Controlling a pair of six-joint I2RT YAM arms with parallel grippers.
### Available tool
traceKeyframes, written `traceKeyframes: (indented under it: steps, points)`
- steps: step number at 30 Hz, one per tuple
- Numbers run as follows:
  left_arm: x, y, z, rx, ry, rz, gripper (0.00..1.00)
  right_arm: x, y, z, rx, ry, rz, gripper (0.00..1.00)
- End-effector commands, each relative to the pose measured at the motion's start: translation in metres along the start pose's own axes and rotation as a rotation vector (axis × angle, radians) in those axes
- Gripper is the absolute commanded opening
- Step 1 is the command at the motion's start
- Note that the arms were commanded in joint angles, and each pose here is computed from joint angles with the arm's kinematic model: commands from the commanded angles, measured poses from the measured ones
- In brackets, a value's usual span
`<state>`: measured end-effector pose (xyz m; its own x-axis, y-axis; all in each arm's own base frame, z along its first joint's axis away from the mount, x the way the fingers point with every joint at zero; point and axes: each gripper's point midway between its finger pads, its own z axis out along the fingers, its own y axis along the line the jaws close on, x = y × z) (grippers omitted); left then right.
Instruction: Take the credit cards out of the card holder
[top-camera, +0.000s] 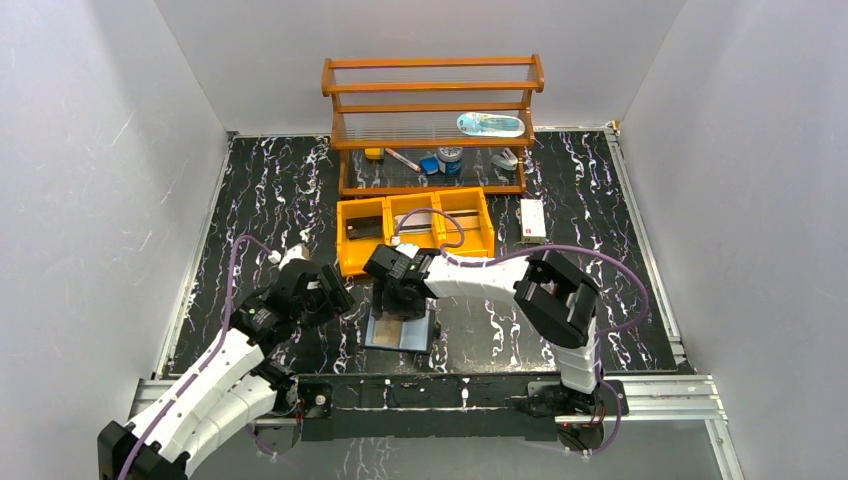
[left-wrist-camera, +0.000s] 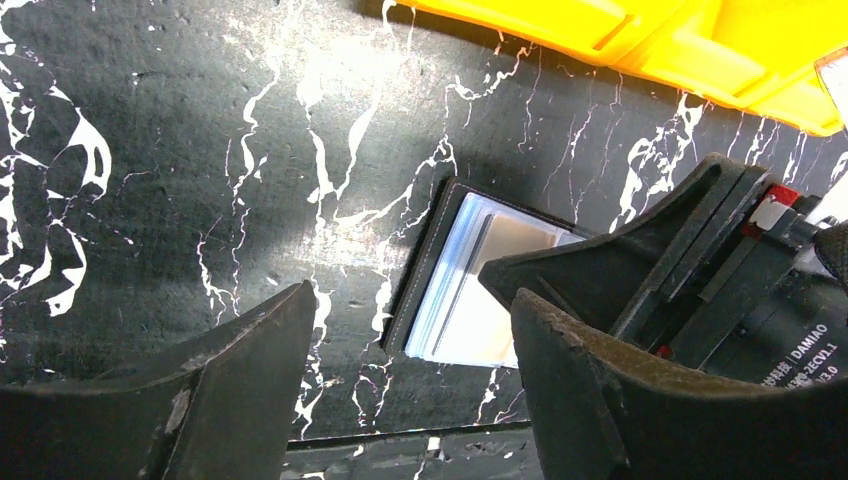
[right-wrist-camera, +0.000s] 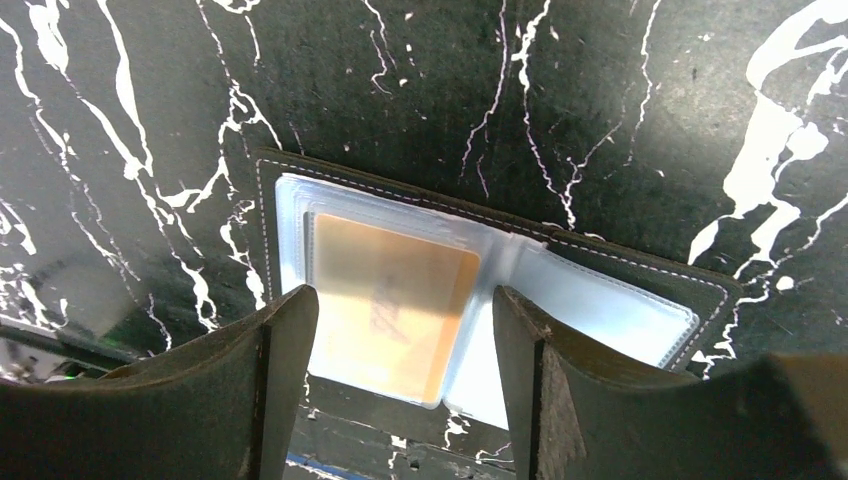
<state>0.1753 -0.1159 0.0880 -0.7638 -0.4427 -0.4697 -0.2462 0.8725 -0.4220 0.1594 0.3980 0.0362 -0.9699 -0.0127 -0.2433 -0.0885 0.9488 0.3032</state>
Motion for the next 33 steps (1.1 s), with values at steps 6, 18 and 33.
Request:
traceKeyframes:
  steps: [6, 18, 33]
  points:
    - [0.000, 0.011, -0.001, -0.042, -0.021, -0.028, 0.71, -0.003, -0.001, 0.000, 0.099, -0.027, -0.027, 0.73]
    - [-0.012, 0.028, -0.012, -0.105, -0.122, -0.125, 0.72, -0.003, 0.007, 0.002, 0.122, -0.038, -0.049, 0.73]
    - [-0.021, 0.032, -0.021, -0.112, -0.177, -0.153, 0.75, -0.007, 0.023, -0.003, 0.070, -0.051, -0.061, 0.77]
